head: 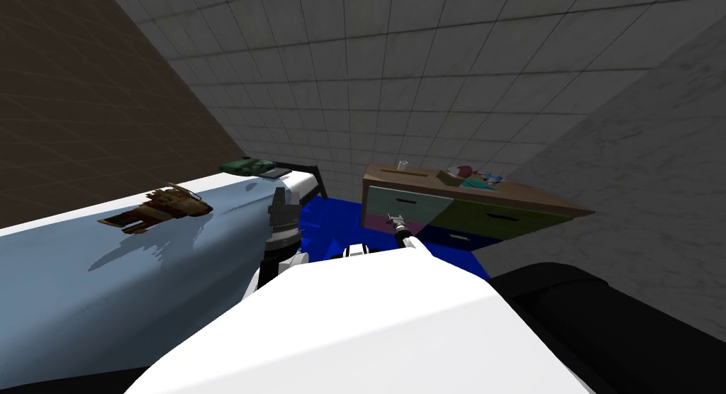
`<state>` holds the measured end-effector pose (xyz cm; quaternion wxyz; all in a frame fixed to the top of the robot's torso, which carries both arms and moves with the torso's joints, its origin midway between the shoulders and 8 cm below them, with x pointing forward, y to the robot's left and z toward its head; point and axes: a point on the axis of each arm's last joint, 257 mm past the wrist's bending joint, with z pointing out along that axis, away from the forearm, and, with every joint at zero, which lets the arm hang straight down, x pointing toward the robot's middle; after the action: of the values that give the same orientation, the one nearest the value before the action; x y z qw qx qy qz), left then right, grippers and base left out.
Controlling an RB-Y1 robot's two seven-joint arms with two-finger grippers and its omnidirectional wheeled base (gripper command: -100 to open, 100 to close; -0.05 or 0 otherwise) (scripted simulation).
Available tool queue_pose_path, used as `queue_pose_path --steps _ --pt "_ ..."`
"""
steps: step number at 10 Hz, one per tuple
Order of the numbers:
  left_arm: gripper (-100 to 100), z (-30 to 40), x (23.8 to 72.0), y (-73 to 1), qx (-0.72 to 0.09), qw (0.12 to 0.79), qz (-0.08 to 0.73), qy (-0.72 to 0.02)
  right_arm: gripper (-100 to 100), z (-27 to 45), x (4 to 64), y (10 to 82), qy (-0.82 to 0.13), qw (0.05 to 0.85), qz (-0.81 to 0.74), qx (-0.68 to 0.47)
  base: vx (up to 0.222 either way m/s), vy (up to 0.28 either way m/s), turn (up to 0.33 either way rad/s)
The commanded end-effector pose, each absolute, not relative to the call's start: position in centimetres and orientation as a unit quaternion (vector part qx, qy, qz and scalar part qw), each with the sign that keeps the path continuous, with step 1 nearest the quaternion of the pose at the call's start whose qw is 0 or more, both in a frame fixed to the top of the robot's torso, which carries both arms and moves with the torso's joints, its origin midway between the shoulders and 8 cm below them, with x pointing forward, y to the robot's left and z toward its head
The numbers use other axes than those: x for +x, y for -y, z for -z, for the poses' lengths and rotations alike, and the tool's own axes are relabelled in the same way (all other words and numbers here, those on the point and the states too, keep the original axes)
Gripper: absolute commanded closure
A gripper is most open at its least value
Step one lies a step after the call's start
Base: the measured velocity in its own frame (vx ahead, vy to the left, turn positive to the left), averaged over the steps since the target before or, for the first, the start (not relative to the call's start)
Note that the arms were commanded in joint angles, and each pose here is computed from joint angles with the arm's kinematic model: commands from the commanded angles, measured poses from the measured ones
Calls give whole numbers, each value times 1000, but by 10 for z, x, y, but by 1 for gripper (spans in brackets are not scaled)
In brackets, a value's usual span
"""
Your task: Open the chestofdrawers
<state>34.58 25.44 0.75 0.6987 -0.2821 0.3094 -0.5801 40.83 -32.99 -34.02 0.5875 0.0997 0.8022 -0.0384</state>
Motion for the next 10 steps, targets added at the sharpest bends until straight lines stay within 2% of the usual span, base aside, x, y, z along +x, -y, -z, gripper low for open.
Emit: queue_pose_path --steps 1,10 --pt "0 -8 346 -254 -282 699 580 -309 -100 360 398 359 -816 563 105 78 13 5 178" --pt "0 -8 346 -254 -282 699 580 -309 -100 389 362 441 -814 492 309 -4 10 2 141"
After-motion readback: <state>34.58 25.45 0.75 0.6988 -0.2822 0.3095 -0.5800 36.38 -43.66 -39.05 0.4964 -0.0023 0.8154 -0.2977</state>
